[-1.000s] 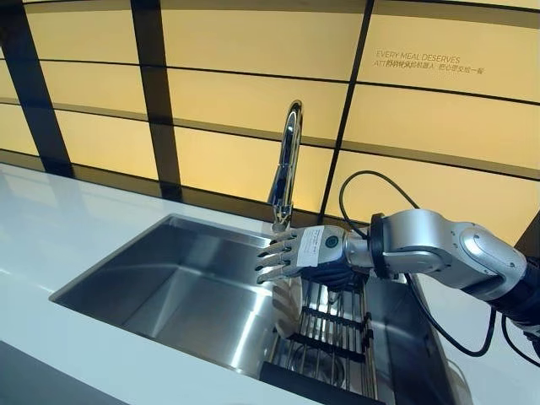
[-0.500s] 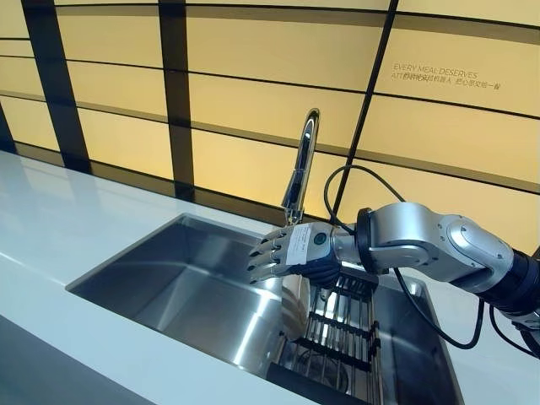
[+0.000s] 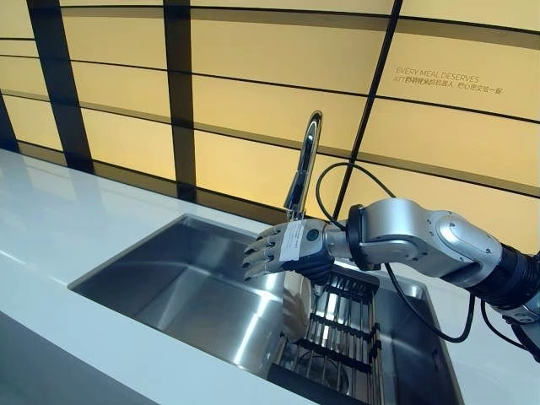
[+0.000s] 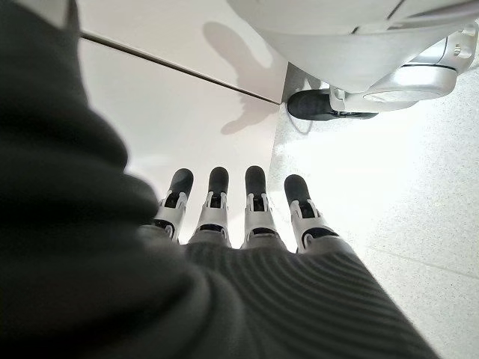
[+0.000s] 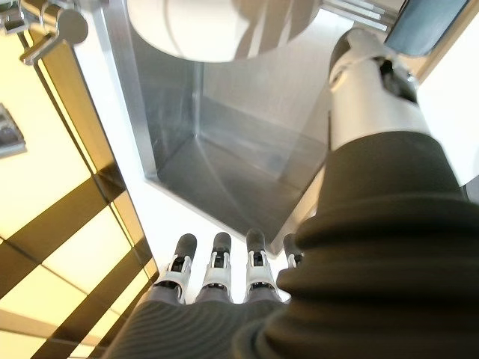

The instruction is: Take plates into dishwasher

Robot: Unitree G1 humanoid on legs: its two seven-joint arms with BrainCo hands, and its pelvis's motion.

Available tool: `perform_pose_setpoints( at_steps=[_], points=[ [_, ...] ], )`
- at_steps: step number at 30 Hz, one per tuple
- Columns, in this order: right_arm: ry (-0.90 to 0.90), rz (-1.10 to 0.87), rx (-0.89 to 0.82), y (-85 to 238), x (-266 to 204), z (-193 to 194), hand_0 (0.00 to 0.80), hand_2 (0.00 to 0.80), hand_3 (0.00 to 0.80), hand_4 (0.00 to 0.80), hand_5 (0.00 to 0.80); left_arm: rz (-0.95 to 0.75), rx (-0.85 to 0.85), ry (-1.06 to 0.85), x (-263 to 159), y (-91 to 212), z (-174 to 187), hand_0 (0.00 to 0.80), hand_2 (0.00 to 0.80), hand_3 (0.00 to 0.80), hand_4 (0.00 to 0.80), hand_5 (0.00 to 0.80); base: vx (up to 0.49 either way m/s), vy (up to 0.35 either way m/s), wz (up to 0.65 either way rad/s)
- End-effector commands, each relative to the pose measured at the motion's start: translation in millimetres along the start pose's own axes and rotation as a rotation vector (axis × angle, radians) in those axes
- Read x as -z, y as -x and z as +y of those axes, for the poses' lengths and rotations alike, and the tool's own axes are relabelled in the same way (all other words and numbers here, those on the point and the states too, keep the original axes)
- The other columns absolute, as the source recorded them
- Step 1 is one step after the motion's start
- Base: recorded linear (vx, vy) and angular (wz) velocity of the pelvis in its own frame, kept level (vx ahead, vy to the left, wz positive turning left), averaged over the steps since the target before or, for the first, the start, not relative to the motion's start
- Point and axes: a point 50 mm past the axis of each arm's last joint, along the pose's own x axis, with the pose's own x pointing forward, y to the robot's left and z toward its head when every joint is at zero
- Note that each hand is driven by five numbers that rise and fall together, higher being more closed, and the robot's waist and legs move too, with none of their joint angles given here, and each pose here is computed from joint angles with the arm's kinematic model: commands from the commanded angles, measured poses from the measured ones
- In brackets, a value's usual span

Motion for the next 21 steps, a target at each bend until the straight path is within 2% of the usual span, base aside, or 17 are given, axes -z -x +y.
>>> perform_pose_setpoints(
  at_steps=[1,21],
  points=[
    [-0.033,0.056,-0.005,1,18,-13,0.0,0.0,0.0,0.0,0.0,0.01,-0.024,-0.062,-6,-3,10,0.0,0.0,0.0,0.0,0.0,0.0,0.0,0.0],
    [-0.12,0.153,-0.052,-7,44,29,0.0,0.0,0.0,0.0,0.0,-0.009,-0.014,-0.086,-3,-1,14,0.0,0.0,0.0,0.0,0.0,0.003,-0.002,0.01]
  ],
)
